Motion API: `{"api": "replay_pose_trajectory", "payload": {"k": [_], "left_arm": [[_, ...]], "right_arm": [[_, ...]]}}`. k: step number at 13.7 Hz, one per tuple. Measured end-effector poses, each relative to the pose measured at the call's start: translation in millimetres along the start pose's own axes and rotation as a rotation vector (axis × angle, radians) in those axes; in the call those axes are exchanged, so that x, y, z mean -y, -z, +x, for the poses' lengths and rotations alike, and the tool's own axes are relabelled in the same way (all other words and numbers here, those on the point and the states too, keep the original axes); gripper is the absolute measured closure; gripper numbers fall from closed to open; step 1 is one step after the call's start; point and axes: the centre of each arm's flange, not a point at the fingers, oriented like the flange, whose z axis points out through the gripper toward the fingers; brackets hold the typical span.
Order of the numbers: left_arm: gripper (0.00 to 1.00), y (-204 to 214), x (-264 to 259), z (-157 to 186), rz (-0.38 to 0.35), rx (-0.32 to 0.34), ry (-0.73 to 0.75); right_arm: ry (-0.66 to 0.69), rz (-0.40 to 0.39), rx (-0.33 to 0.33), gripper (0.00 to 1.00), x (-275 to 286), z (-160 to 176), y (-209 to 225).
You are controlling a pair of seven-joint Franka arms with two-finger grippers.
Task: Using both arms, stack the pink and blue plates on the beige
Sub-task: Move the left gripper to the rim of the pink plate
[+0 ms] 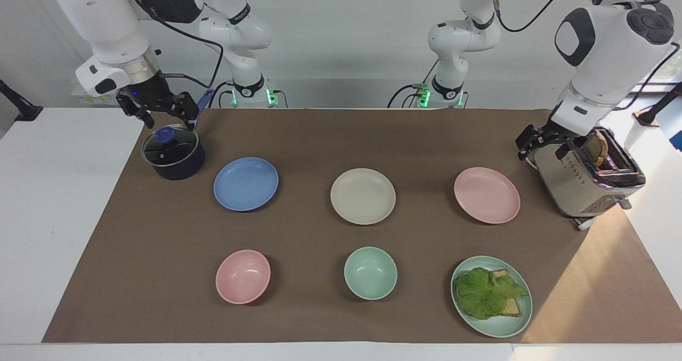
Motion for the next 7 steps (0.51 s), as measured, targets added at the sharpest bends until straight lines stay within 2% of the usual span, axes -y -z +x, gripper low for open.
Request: {"api": "replay_pose_trajectory", "payload": {"k": [3,7], "left_arm": [[0.0,-26,6,1,0.0,0.005,0.009],[0.0,-87,7,0,-0.002,0.012,0.012]], "right_arm": [[0.0,0.0,0.0,0.0,0,0,0],[-0.003,0.0,-0.005,0.0,-1,1,0]]}}
